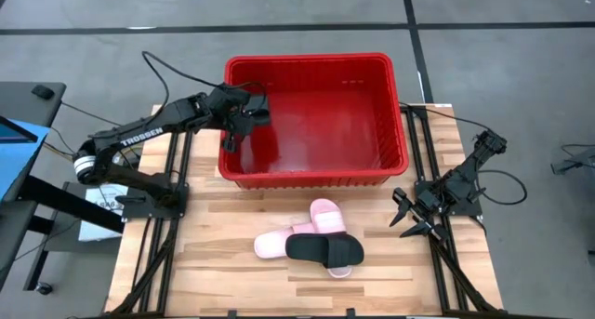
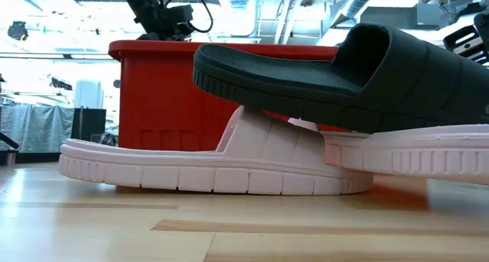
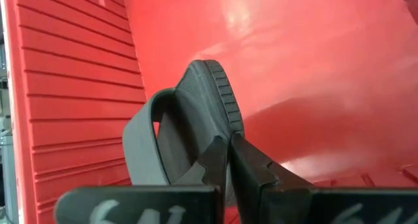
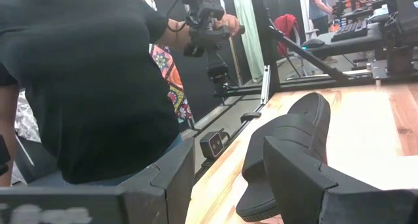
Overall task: Pick and place slides into bin
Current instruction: Put the left black slide into the red container
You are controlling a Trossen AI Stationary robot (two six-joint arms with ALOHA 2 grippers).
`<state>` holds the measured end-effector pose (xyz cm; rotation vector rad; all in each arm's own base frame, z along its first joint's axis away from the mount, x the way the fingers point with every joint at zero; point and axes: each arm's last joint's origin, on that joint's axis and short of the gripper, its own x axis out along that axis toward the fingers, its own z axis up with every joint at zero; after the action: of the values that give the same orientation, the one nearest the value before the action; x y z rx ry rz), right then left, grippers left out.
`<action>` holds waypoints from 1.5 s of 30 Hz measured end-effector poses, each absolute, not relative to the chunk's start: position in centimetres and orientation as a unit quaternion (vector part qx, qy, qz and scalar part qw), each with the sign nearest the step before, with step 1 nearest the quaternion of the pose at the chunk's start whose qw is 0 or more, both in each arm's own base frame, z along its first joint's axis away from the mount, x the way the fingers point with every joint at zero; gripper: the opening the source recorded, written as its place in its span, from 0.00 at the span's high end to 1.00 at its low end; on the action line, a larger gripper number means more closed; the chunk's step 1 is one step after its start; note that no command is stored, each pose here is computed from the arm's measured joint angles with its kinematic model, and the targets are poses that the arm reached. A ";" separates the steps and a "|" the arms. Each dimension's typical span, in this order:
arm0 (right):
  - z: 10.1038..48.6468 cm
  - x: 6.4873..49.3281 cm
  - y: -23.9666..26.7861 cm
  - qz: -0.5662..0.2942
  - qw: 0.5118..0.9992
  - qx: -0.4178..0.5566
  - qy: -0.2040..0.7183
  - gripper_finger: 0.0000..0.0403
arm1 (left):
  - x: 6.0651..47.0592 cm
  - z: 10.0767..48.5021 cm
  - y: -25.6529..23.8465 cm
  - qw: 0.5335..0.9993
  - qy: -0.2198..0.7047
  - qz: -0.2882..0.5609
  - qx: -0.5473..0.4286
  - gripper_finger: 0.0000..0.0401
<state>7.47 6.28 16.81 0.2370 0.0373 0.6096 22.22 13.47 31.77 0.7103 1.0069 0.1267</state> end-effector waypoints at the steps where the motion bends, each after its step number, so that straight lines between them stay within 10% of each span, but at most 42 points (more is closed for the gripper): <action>1: 16.8 7.5 6.3 0.299 0.947 0.116 0.018 0.57 | 22.2 31.8 13.5 0.814 0.472 0.059 0.333 1.00; 45: 16.8 7.5 6.3 0.299 0.947 0.116 0.018 0.57 | 22.0 31.5 13.1 0.830 0.482 0.073 0.273 0.95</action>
<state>7.47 6.28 16.82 0.2371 0.0370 0.6096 22.05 13.13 31.53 0.5787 1.0218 0.1551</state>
